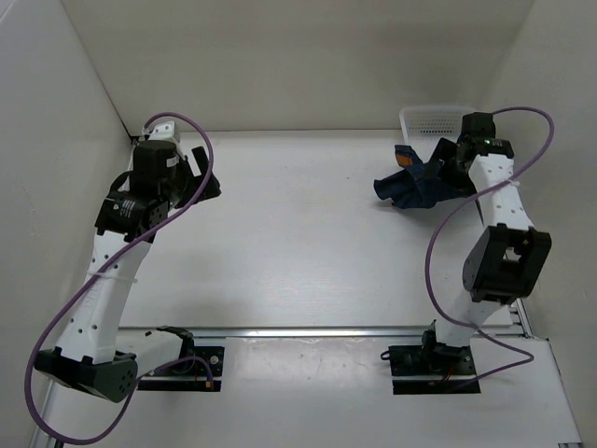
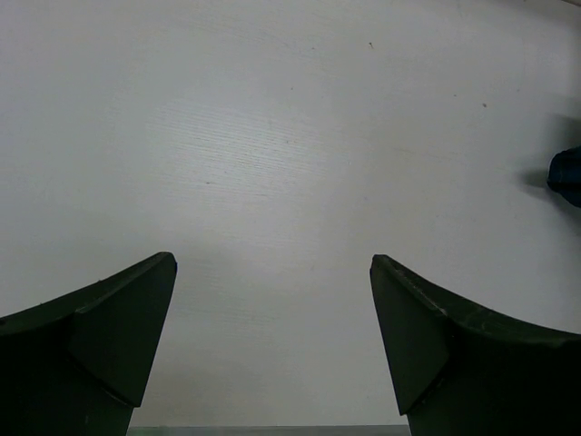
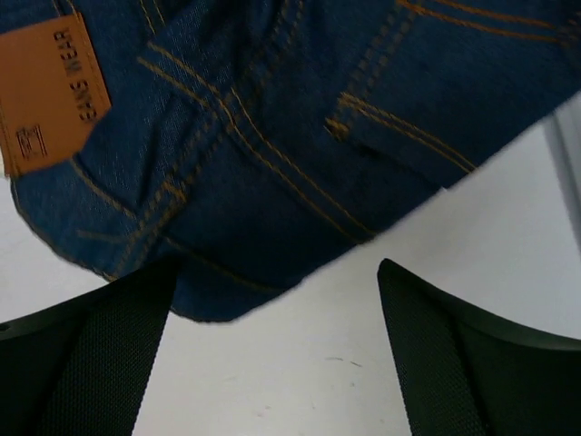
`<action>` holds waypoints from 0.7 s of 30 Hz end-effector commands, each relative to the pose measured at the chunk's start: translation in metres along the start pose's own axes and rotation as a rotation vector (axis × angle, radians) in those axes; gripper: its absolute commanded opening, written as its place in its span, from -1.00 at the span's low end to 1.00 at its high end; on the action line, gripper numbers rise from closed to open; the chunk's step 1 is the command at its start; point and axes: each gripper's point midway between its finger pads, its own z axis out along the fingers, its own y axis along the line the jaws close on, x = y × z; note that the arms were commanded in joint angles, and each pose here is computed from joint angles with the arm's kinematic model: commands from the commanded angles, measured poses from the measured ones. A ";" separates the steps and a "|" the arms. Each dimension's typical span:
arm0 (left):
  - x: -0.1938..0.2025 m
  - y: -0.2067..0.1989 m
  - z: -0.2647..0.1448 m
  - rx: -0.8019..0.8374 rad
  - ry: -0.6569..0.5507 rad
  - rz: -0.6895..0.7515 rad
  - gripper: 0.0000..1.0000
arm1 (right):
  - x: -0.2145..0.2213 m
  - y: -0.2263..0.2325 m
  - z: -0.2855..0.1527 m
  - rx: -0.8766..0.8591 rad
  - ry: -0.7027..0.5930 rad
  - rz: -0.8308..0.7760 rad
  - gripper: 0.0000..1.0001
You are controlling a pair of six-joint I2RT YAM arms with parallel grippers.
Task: Fold and stack the trousers
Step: Grab the trousers from the pile
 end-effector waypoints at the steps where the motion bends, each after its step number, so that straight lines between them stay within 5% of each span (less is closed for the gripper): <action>1: 0.000 -0.002 -0.012 0.031 -0.013 0.017 0.99 | -0.032 0.024 0.005 -0.083 -0.060 0.010 0.89; 6: 0.001 0.001 -0.012 0.019 -0.008 0.019 0.99 | -0.037 0.029 0.016 -0.097 -0.045 0.020 -0.17; 12: 0.001 0.002 -0.011 0.006 -0.002 0.020 0.99 | -0.043 0.033 0.022 -0.103 -0.029 -0.002 -0.95; 21: 0.001 0.001 -0.003 -0.004 0.023 0.016 0.99 | -0.070 0.036 -0.054 -0.157 -0.221 0.003 -1.00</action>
